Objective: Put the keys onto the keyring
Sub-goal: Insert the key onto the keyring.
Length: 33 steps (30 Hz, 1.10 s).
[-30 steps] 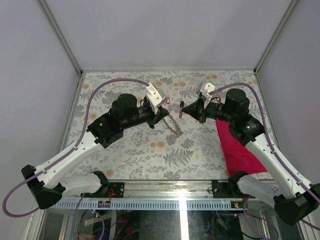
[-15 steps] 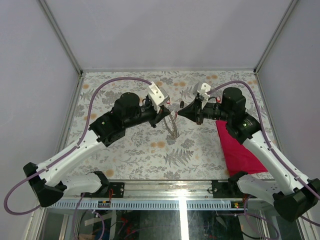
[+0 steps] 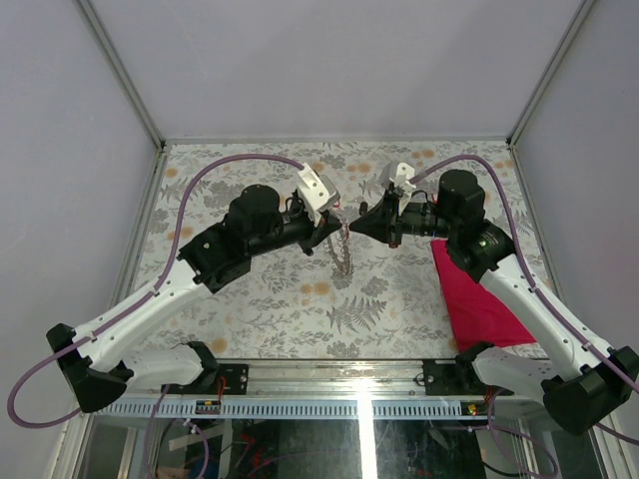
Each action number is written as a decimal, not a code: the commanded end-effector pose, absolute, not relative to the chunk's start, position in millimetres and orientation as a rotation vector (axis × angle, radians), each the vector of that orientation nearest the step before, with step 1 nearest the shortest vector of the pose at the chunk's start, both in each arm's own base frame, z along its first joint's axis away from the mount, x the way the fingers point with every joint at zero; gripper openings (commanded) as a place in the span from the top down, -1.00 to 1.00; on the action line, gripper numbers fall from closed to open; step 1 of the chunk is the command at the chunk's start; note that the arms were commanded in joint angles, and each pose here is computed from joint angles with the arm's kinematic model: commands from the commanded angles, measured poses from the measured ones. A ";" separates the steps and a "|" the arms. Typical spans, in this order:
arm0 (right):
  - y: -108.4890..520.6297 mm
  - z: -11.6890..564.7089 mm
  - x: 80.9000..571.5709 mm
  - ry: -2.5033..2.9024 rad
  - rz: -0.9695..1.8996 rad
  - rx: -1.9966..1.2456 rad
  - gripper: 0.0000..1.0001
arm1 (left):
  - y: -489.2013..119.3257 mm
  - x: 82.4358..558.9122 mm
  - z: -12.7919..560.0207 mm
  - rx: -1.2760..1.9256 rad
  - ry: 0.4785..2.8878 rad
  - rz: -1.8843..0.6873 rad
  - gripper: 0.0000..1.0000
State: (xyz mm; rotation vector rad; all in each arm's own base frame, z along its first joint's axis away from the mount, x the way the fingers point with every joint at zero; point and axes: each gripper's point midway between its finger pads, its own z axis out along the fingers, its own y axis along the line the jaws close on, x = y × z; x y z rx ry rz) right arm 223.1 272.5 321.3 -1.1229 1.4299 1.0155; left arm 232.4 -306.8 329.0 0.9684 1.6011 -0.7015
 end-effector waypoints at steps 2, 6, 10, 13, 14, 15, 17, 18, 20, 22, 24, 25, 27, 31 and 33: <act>279.1 352.6 220.0 1.312 1.028 -1.128 1.00 | -311.6 232.8 359.8 0.941 1.514 -0.719 1.00; 278.0 353.1 223.2 1.317 1.014 -1.099 1.00 | -313.6 228.8 356.6 0.975 1.503 -0.725 1.00; 276.8 350.4 226.6 1.334 0.997 -1.081 1.00 | -313.7 226.1 355.6 0.992 1.492 -0.724 1.00; 276.6 347.3 229.1 1.352 0.992 -1.073 1.00 | -313.4 225.3 355.4 0.996 1.489 -0.722 1.00; 276.4 345.7 230.1 1.360 0.989 -1.069 1.00 | -313.1 224.9 355.8 0.997 1.487 -0.722 1.00; 276.1 344.8 230.9 1.365 0.986 -1.066 1.00 | -312.5 224.8 356.1 0.995 1.487 -0.720 1.00; 275.9 342.9 232.5 1.375 0.981 -1.060 1.00 | -312.1 224.5 356.5 0.993 1.486 -0.719 1.00; 275.8 341.8 233.0 1.380 0.979 -1.058 1.00 | -311.6 224.4 356.6 0.992 1.486 -0.717 1.00; 275.3 339.6 234.9 1.391 0.973 -1.050 1.00 | -311.2 224.2 356.7 0.993 1.484 -0.716 1.00; 274.7 336.7 236.9 1.405 0.965 -1.042 1.00 | -310.9 224.3 356.4 0.993 1.485 -0.715 1.00; 274.1 335.6 238.4 1.410 0.958 -1.038 1.00 | -310.8 224.3 356.8 0.992 1.483 -0.714 1.00; 274.0 334.6 238.6 1.413 0.957 -1.038 1.00 | -311.0 223.7 357.4 0.992 1.481 -0.715 1.00; 274.0 333.0 239.2 1.419 0.956 -1.036 1.00 | -310.7 223.1 357.9 0.994 1.477 -0.714 1.00; 273.2 330.4 240.9 1.431 0.948 -1.028 1.00 | -309.5 223.0 357.9 0.992 1.474 -0.710 1.00; 272.8 329.2 241.5 1.437 0.946 -1.025 1.00 | -309.0 222.3 358.5 0.992 1.472 -0.711 1.00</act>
